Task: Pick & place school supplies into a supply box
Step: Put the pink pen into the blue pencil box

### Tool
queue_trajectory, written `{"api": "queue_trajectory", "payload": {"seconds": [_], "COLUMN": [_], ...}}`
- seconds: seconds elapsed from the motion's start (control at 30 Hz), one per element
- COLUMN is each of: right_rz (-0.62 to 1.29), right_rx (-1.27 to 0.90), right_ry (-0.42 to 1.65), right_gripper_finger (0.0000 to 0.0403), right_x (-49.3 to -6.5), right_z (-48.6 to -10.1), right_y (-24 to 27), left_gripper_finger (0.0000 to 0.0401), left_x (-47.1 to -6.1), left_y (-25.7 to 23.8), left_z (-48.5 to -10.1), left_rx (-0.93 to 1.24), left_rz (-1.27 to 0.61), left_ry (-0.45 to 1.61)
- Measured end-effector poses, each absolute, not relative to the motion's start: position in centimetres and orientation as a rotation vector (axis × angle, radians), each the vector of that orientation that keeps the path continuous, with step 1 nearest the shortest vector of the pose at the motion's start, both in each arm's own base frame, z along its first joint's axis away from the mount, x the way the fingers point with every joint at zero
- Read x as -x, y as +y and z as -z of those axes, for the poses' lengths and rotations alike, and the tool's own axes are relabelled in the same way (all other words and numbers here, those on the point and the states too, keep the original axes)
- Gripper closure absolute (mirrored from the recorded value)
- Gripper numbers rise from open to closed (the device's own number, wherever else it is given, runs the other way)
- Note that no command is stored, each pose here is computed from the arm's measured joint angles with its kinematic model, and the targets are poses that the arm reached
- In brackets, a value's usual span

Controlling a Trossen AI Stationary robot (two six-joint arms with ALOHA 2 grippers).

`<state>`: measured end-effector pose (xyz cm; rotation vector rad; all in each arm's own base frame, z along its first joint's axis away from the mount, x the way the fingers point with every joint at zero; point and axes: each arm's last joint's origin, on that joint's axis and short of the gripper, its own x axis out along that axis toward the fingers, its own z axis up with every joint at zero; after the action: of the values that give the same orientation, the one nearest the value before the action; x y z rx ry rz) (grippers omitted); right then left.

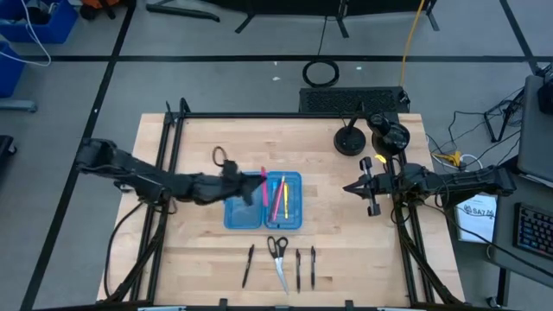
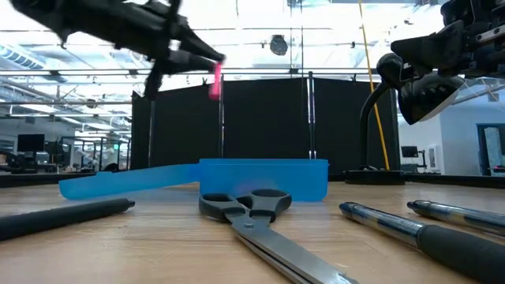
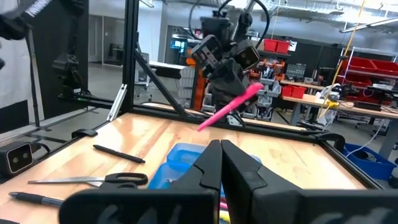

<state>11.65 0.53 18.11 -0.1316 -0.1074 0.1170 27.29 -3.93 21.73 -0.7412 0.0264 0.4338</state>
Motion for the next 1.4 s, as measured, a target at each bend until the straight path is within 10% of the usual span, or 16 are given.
{"api": "queue_trajectory", "payload": {"seconds": [0.57,1.4], "right_rz": [-0.117,-0.118], "right_rx": [0.136,0.129], "right_ry": [-0.116,-0.126], "right_gripper_finger": [0.0403,0.0403], "right_x": [-11.7,-11.7], "right_z": [-18.2,-18.3], "right_y": [0.5,0.5], "left_gripper_finger": [0.0359,0.0359], "left_x": [-40.1,-41.5], "left_y": [-2.9,-0.6], "left_z": [-22.8,-17.4], "left_rx": [0.775,0.894], "left_rz": [-0.886,-0.952], "left_ry": [0.629,0.817]}}
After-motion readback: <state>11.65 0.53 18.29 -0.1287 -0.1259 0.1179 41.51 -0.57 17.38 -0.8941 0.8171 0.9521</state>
